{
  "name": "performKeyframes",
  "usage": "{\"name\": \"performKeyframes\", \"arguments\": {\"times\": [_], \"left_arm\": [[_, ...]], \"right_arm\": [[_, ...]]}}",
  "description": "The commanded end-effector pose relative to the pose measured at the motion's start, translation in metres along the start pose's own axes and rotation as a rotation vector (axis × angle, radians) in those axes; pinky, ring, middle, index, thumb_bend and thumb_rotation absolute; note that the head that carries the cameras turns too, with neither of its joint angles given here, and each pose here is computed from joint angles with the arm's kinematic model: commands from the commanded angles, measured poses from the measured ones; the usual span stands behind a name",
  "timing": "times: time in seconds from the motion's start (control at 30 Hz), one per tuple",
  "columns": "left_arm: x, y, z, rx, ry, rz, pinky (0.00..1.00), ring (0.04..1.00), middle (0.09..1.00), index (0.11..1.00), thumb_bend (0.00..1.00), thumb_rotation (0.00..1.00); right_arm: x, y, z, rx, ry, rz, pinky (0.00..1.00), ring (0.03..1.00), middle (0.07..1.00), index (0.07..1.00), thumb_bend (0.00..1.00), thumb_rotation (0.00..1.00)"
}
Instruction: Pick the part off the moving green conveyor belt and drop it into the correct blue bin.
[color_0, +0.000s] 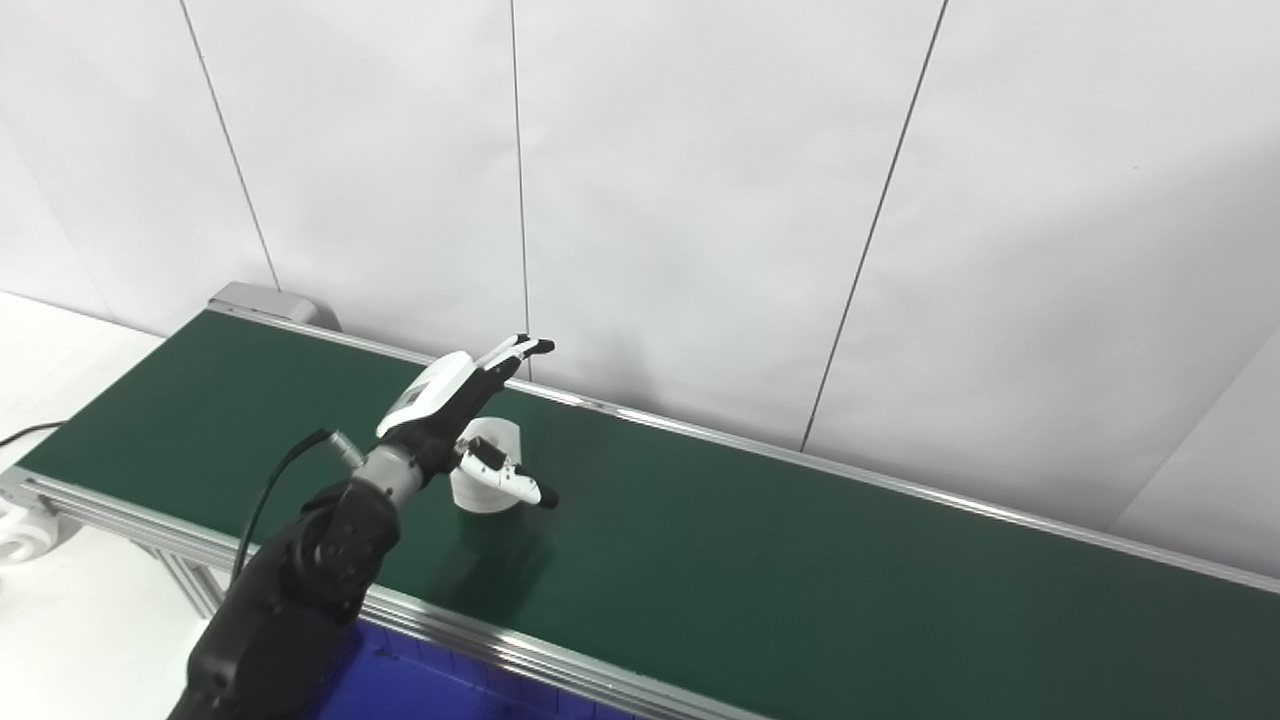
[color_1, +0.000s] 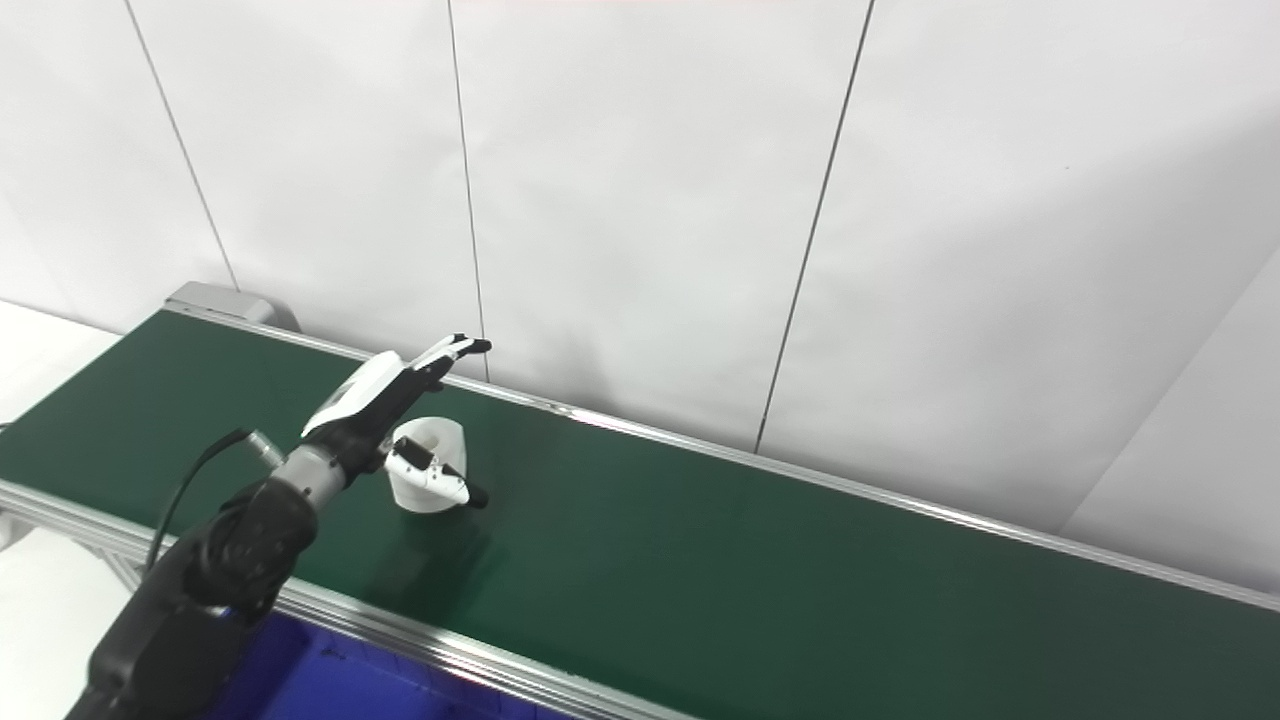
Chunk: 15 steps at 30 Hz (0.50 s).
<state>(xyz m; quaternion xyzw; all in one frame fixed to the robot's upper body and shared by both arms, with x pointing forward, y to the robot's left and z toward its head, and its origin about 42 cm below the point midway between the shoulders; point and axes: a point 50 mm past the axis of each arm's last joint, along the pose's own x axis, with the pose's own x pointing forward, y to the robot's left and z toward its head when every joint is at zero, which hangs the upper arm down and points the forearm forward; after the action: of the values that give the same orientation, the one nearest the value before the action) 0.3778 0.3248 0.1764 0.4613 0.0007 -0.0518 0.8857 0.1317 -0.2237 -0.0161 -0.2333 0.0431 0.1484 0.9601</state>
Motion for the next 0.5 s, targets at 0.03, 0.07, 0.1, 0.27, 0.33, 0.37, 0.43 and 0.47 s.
{"name": "performKeyframes", "arguments": {"times": [0.03,0.07,0.1,0.27,0.33,0.37,0.43,0.47], "left_arm": [[0.017,0.022,0.003,0.089,0.007,0.035,0.91,0.999,1.0,0.927,0.89,0.15],[0.02,0.021,0.001,0.117,0.023,0.025,0.97,1.0,1.0,0.922,0.9,0.15],[0.022,0.021,-0.001,0.135,0.032,0.019,0.98,1.0,1.0,0.922,0.9,0.15],[0.032,0.014,-0.007,0.226,0.099,-0.037,1.0,1.0,1.0,0.922,0.91,0.13],[0.036,0.009,-0.01,0.26,0.117,-0.072,1.0,1.0,1.0,0.92,0.92,0.14],[0.038,0.006,-0.011,0.271,0.127,-0.092,1.0,1.0,1.0,0.92,0.92,0.14],[0.039,0.001,-0.011,0.278,0.139,-0.133,1.0,1.0,1.0,0.921,0.92,0.14],[0.039,-0.002,-0.01,0.278,0.142,-0.152,1.0,1.0,1.0,0.914,0.93,0.12]], "right_arm": [[0.001,-0.005,0.008,0.014,-0.076,-0.022,0.84,0.956,1.0,1.0,0.84,0.38],[0.001,-0.005,0.009,0.014,-0.078,-0.021,0.86,0.966,1.0,1.0,0.84,0.38],[0.0,-0.004,0.009,0.014,-0.078,-0.021,0.86,0.967,1.0,1.0,0.84,0.38],[0.0,-0.004,0.01,0.021,-0.083,-0.021,0.83,0.955,1.0,1.0,0.84,0.37],[0.0,-0.004,0.01,0.022,-0.083,-0.022,0.84,0.949,1.0,1.0,0.85,0.37],[0.0,-0.003,0.01,0.021,-0.083,-0.023,0.83,0.945,1.0,1.0,0.85,0.37],[0.0,-0.003,0.011,0.022,-0.084,-0.025,0.83,0.942,1.0,1.0,0.85,0.37],[0.0,-0.003,0.011,0.024,-0.084,-0.026,0.83,0.938,0.994,1.0,0.85,0.36]]}}
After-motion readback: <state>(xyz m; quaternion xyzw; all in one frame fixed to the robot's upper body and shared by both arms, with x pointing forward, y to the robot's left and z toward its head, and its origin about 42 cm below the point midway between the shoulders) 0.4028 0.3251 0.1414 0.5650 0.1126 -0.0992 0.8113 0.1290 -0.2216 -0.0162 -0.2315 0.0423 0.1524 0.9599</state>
